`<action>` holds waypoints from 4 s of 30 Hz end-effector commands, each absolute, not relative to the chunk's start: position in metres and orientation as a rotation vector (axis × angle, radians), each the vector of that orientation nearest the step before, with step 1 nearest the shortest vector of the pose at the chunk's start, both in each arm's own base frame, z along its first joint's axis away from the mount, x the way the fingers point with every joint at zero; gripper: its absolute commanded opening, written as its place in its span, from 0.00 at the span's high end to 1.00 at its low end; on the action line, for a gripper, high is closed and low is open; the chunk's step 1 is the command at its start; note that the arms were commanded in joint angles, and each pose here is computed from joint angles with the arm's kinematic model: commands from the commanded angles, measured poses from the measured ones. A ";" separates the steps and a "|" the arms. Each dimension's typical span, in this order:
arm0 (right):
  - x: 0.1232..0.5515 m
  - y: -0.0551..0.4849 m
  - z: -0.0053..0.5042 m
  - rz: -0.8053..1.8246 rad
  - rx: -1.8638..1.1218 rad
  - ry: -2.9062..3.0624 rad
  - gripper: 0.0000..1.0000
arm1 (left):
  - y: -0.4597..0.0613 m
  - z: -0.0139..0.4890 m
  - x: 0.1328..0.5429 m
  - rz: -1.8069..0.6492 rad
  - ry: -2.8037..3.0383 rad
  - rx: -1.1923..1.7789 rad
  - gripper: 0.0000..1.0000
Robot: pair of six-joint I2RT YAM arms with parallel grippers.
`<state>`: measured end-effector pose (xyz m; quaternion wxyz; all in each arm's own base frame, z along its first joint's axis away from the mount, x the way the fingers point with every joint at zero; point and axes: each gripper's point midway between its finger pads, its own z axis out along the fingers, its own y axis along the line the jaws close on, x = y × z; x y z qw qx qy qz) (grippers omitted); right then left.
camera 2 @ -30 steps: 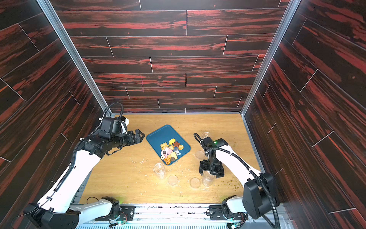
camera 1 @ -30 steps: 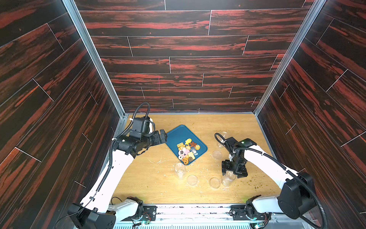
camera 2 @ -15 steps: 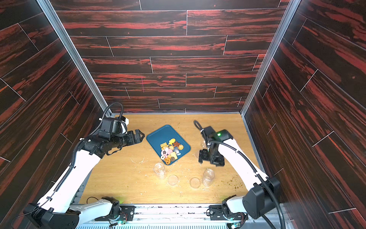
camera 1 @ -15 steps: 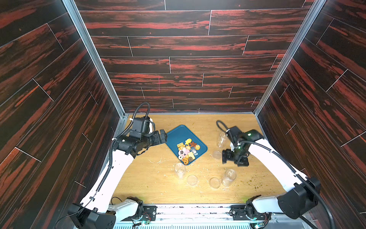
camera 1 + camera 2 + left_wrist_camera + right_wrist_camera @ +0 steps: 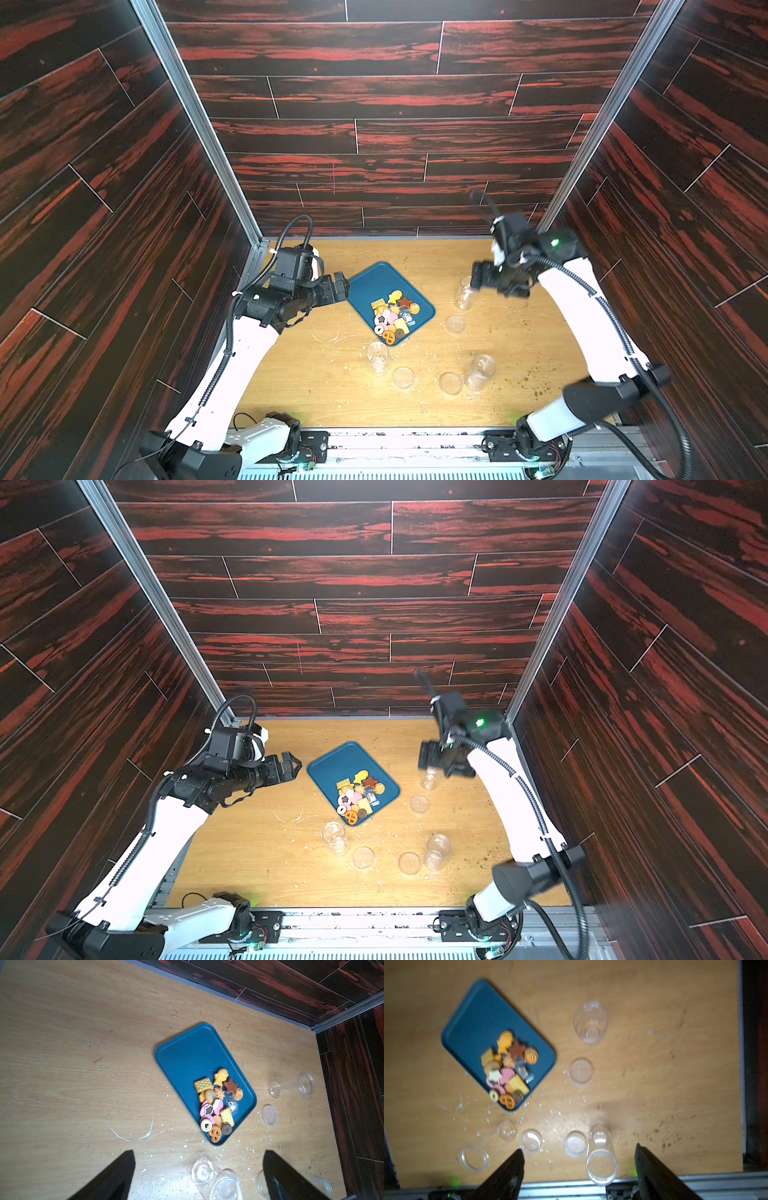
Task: Pour the cookies out of the jar
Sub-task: Place the jar at the center of the board, then reset both arms
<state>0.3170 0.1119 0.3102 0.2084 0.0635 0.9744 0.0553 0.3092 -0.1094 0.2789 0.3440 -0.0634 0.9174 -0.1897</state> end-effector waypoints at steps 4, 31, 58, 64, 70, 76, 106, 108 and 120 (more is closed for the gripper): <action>0.356 0.106 0.354 0.144 0.159 2.591 0.13 | -0.100 0.295 0.298 -0.451 2.355 -0.137 0.00; 0.389 0.061 0.452 0.060 0.140 1.984 0.10 | -0.066 0.329 0.283 -0.286 2.189 -0.179 0.00; 0.353 0.024 0.412 0.021 0.225 1.503 0.19 | -0.007 0.307 0.242 -0.197 1.762 -0.402 0.00; 0.355 0.006 0.390 -0.003 0.285 1.526 0.19 | 0.005 0.300 0.232 -0.189 1.661 -0.457 0.00; 0.351 -0.017 0.361 -0.014 0.376 1.563 0.19 | 0.020 0.286 0.222 -0.161 1.605 -0.527 0.00; 0.341 -0.041 0.324 -0.003 0.507 1.602 0.19 | 0.030 0.273 0.217 -0.105 1.631 -0.579 0.00; 0.330 -0.058 0.246 0.006 0.646 1.727 0.19 | 0.039 0.248 0.210 -0.064 1.657 -0.640 0.00; 0.330 -0.059 0.242 0.006 0.649 1.735 0.19 | 0.039 0.245 0.210 -0.064 1.665 -0.640 0.00; 0.331 -0.062 0.208 -0.013 0.655 1.791 0.19 | 0.039 0.223 0.206 -0.060 1.708 -0.649 0.00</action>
